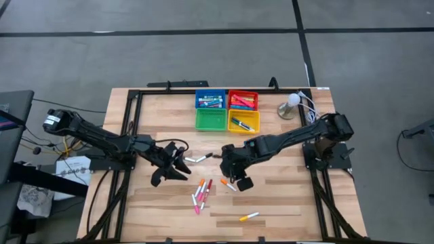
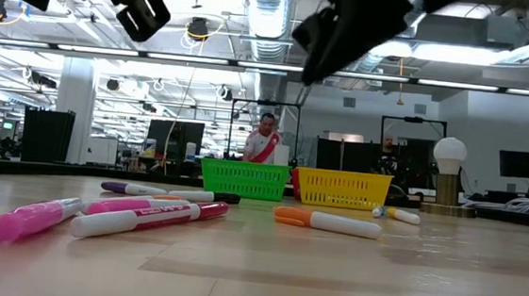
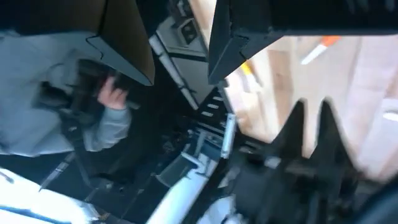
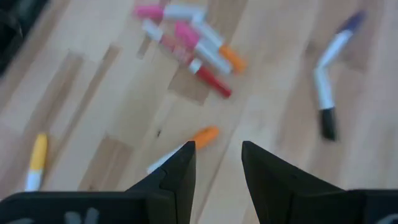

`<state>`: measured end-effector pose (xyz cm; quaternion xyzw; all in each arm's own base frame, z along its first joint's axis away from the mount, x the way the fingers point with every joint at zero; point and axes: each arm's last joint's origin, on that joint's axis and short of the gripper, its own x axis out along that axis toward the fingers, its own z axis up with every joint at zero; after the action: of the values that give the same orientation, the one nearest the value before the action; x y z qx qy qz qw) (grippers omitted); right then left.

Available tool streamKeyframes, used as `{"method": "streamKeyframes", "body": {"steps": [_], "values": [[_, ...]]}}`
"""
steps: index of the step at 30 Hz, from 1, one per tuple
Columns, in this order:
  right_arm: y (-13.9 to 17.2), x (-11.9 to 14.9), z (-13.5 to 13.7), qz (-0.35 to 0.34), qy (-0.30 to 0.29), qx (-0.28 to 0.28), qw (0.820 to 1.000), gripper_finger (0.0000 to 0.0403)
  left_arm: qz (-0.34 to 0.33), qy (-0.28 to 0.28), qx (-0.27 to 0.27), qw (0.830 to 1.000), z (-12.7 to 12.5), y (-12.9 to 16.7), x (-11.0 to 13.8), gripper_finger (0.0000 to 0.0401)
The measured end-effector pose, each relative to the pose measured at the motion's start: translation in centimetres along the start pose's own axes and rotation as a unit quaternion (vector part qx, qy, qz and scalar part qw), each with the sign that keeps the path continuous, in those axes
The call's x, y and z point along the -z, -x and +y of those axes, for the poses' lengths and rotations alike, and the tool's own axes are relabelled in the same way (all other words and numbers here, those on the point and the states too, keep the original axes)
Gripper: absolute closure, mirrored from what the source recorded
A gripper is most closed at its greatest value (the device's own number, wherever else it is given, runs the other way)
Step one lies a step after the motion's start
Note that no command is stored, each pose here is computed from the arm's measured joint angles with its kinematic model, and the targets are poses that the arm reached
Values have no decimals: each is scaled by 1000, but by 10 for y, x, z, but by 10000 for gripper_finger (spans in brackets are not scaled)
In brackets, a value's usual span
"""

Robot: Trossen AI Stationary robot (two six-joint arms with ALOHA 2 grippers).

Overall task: Pick & Place Markers
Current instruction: Put the red highlighter in the yellow bin

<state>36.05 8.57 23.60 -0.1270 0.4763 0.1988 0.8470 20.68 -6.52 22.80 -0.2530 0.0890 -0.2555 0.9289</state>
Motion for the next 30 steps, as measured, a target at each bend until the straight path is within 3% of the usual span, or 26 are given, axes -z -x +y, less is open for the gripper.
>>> {"method": "streamKeyframes", "body": {"steps": [9,23,30], "values": [[-49,-6,3,31,53,-15,998,282,-10,-64,83,994,-15,12,-10,251],[-81,-53,13,10,143,-22,989,282,-16,-73,92,993,-9,43,17,251],[-89,-52,5,27,145,-30,989,282,-32,-85,115,989,-8,59,29,251]]}}
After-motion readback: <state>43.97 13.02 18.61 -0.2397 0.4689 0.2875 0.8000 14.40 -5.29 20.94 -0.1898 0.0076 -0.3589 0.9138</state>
